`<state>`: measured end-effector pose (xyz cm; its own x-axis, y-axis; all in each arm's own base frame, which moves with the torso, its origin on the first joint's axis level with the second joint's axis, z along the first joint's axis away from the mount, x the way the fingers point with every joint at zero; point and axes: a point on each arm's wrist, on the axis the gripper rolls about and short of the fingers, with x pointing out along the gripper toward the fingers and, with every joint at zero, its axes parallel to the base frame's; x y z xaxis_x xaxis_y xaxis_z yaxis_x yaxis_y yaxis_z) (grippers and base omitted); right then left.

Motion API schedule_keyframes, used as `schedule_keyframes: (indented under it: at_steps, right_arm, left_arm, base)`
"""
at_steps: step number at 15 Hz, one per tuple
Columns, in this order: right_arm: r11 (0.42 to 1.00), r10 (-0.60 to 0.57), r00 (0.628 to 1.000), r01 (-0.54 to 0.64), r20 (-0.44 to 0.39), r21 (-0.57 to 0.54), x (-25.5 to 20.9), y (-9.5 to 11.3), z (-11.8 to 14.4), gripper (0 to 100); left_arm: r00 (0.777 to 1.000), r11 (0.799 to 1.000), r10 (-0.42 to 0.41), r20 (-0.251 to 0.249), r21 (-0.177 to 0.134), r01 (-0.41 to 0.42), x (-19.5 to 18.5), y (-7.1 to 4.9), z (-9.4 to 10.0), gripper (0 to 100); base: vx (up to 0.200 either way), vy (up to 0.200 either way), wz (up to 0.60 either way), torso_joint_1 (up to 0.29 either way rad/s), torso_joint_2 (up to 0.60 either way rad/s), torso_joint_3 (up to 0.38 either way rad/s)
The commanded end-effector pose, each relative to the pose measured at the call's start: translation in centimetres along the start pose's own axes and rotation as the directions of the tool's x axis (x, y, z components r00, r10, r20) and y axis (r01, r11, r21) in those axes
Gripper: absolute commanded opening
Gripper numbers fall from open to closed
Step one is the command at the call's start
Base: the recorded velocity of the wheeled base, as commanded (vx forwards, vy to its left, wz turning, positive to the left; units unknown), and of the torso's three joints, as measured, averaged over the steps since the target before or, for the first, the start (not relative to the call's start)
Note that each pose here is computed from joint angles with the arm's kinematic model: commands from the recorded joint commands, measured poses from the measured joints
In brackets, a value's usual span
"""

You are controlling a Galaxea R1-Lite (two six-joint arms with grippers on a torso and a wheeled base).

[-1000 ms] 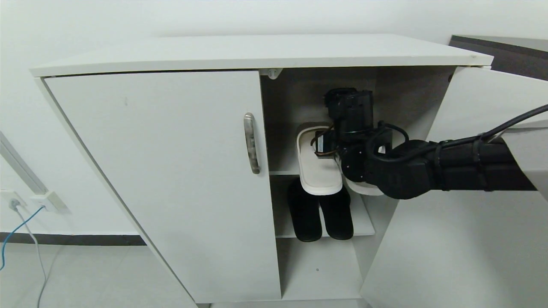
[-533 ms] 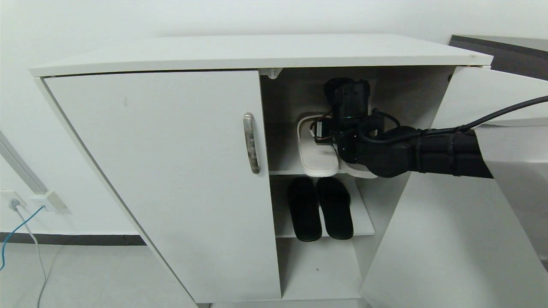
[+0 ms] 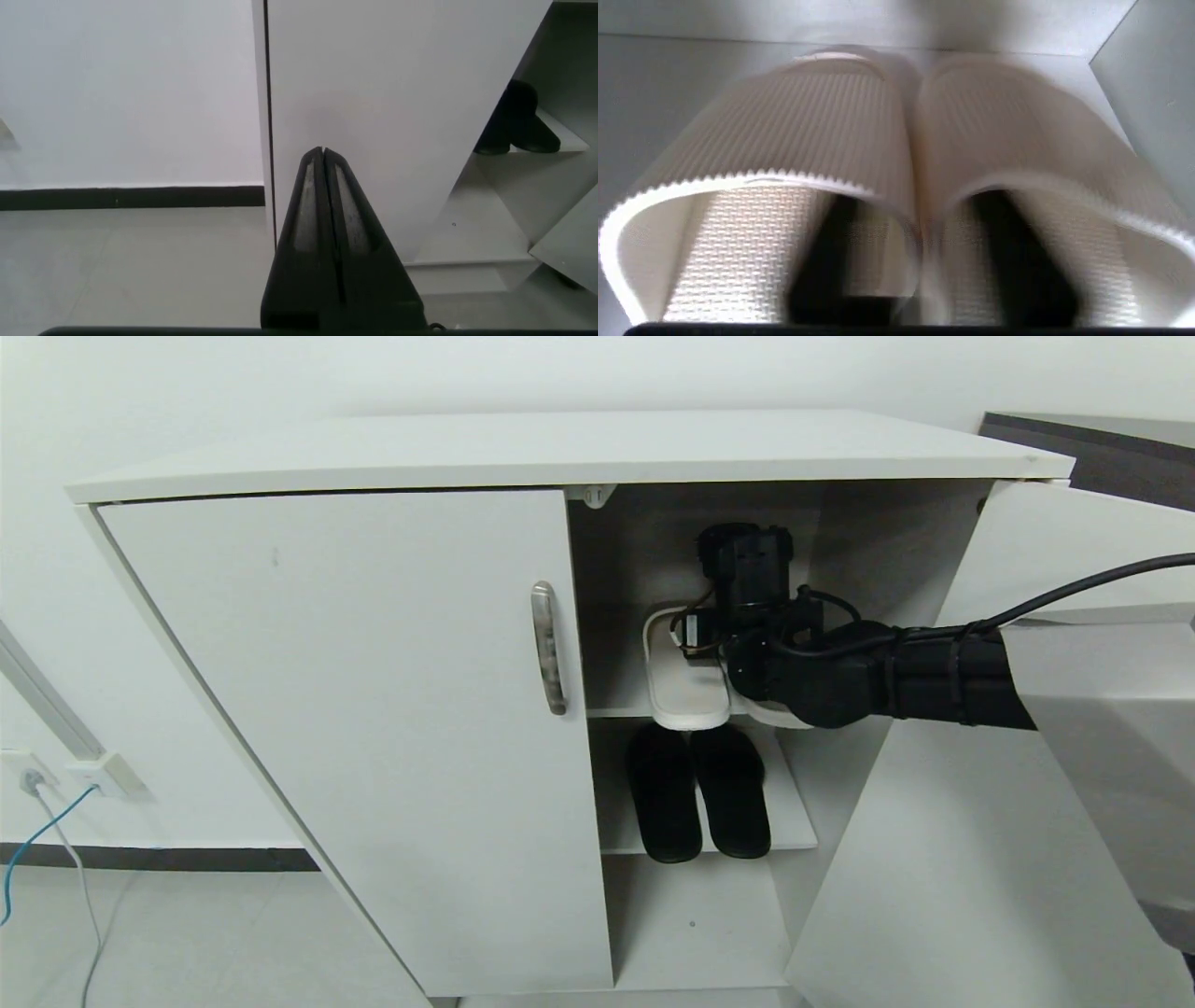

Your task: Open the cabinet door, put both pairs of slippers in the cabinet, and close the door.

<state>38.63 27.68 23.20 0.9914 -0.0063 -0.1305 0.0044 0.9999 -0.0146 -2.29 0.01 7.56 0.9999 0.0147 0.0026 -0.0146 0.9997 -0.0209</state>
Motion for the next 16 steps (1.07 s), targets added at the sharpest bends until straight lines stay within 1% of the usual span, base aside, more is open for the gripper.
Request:
schedule_keyframes:
  at_steps: [1,5,6,10,12,16]
  right_arm:
    - [1.000,0.003,1.000,-0.003,0.007,0.006,-0.5,-0.1,0.5,100]
    - [1.000,0.030,0.999,-0.030,-0.019,-0.002,-3.6,-0.9,0.8,100]
    - [0.999,0.035,0.999,-0.034,-0.017,0.003,-4.1,-1.0,0.9,100]
    - [0.996,0.084,0.996,-0.084,-0.003,0.017,-8.8,-2.0,1.2,100]
    - [0.993,0.114,0.994,-0.114,0.002,0.018,-11.0,-2.6,0.9,100]
    - [0.980,0.196,0.980,-0.195,-0.025,0.040,-16.0,-3.6,-0.6,100]
  left_arm:
    - [1.000,1.000,0.001,-0.001,-0.001,-0.001,0.0,0.0,0.0,0]
    - [1.000,1.000,-0.001,-0.001,-0.001,0.001,0.0,0.0,0.0,0]
    - [1.000,1.000,-0.001,0.000,-0.001,0.001,0.0,0.0,0.0,0]
    - [1.000,1.000,-0.001,-0.001,-0.001,0.001,0.0,0.0,0.0,0]
    - [1.000,1.000,-0.002,-0.001,-0.001,0.002,0.0,0.0,0.0,0]
    - [1.000,1.000,-0.002,-0.001,0.001,0.002,0.0,0.0,0.0,0]
  base:
    - [0.000,0.000,0.00,0.000,0.00,0.000]
    - [0.000,0.000,0.00,0.000,0.00,0.000]
    - [0.000,0.000,0.00,0.000,0.00,0.000]
    - [0.000,0.000,0.00,0.000,0.00,0.000]
    - [0.000,0.000,0.00,0.000,0.00,0.000]
    - [0.000,0.000,0.00,0.000,0.00,0.000]
